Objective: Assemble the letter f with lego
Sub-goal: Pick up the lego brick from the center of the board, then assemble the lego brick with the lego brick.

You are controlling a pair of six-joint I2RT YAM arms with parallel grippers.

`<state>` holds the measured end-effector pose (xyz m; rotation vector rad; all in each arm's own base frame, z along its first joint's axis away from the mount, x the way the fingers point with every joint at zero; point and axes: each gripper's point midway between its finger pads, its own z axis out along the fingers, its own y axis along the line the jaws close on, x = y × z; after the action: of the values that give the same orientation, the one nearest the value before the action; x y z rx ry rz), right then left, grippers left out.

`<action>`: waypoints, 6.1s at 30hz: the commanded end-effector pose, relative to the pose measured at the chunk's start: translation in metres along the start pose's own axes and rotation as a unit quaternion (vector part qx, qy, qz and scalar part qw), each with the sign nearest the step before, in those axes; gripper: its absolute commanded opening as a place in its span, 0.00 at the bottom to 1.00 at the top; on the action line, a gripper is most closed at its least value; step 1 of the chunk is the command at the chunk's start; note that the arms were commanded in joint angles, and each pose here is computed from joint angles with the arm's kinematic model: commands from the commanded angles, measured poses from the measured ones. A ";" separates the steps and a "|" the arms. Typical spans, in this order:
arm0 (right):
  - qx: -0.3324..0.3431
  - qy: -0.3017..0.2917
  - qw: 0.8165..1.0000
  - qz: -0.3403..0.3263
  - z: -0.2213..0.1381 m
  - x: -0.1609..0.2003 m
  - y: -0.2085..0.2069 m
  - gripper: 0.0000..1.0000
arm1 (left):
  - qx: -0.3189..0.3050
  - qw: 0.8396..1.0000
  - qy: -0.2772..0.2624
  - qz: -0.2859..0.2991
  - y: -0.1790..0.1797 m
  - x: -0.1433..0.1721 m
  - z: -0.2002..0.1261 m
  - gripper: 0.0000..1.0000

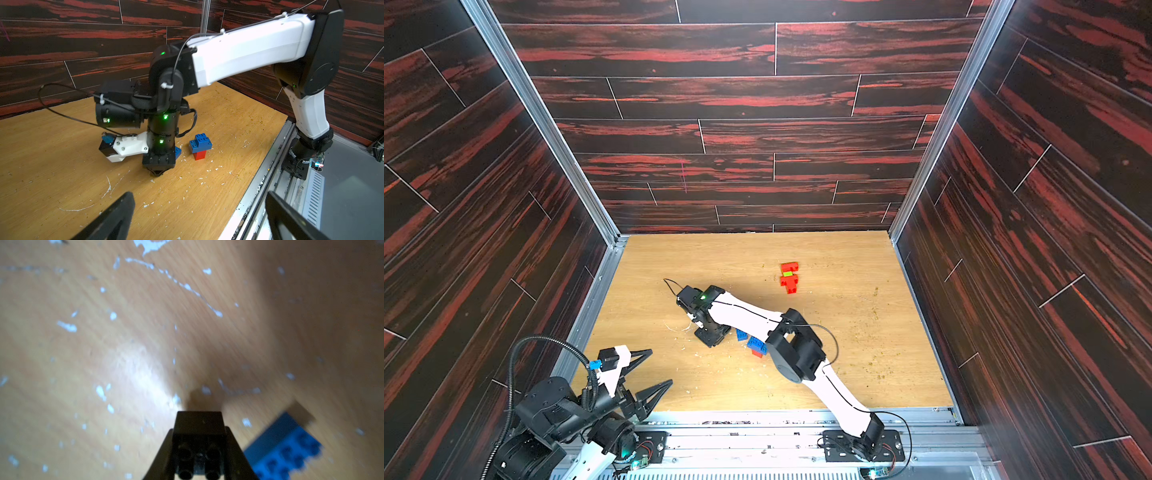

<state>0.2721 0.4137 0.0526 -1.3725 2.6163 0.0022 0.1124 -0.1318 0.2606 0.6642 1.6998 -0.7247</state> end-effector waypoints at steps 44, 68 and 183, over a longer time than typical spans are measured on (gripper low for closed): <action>-0.059 -0.063 0.986 -0.143 -0.079 0.111 -0.054 0.23 | -0.005 1.000 0.003 0.004 0.002 0.002 0.000 1.00; -0.074 -0.030 0.988 -0.132 -0.065 0.111 -0.051 0.23 | -0.004 1.000 0.001 0.005 0.001 0.002 -0.001 1.00; -0.013 -0.043 0.979 0.201 -0.051 0.012 -0.064 0.54 | 0.008 1.000 0.000 0.008 -0.003 0.001 -0.001 1.00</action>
<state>0.3131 0.3687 0.1140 -0.8696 2.7084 0.2147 0.1114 -0.1321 0.2611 0.6676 1.6951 -0.7282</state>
